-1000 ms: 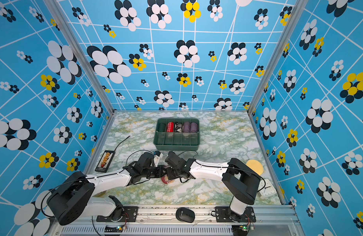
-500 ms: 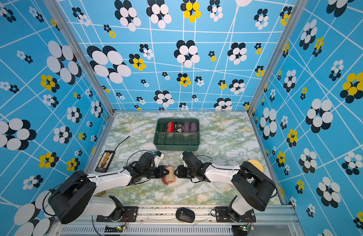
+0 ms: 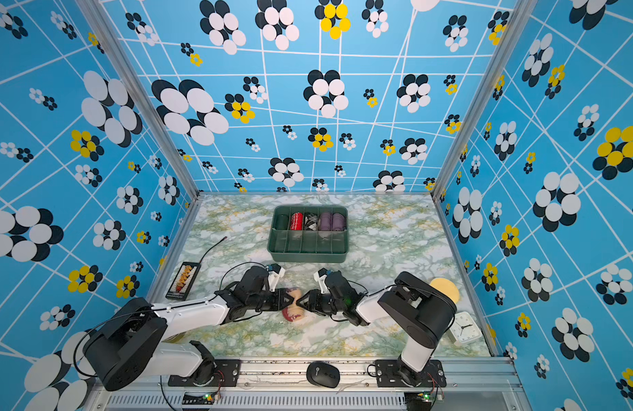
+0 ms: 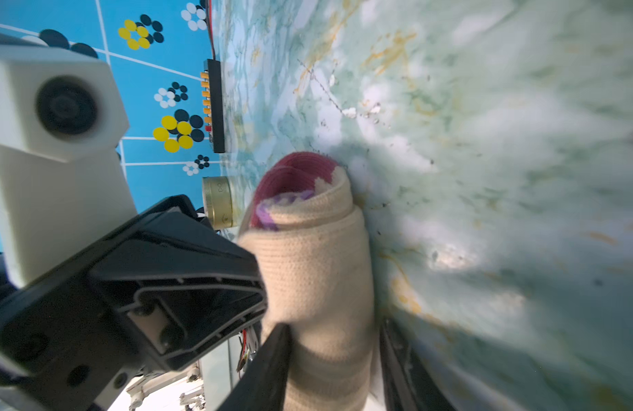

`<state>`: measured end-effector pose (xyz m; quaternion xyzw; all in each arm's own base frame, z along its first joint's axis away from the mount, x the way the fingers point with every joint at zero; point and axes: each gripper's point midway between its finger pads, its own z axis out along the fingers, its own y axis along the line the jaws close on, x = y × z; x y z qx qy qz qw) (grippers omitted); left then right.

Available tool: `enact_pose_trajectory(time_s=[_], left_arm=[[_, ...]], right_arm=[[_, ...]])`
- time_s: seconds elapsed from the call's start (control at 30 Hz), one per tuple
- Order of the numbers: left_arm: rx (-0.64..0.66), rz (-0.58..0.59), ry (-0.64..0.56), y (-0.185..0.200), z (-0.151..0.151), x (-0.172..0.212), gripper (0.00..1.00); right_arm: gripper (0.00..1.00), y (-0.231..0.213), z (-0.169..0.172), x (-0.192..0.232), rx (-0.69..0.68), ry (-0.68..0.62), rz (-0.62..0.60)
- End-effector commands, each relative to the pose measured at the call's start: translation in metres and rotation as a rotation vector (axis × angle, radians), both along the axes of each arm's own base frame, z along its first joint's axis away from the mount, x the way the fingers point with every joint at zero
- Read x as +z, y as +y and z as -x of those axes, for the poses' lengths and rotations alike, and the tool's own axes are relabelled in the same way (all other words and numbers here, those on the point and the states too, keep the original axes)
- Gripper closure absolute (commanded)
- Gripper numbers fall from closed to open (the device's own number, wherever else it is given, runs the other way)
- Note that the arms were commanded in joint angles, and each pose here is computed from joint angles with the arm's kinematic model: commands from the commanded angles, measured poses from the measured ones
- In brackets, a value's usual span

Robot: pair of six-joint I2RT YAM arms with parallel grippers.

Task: Roll the socks

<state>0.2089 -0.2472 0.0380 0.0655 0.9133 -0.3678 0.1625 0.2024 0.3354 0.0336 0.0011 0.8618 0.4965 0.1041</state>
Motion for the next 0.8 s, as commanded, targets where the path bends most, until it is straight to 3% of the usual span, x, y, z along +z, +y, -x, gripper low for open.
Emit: enact_pose_trajectory(time_s=[0.0, 0.47, 0.77], left_arm=[[-0.027, -0.218, 0.245, 0.043, 0.059, -0.062, 1.0], [-0.029, -0.204, 0.237, 0.038, 0.055, -0.06, 1.0], [-0.023, -0.191, 0.225, 0.036, 0.052, -0.056, 1.0]], right_arm=[[0.54, 0.002, 0.005, -0.004, -0.003, 0.03, -0.03], [0.58, 0.003, 0.018, -0.022, 0.075, 0.021, 0.175], [0.87, 0.007, 0.02, -0.015, 0.125, -0.069, 0.319]])
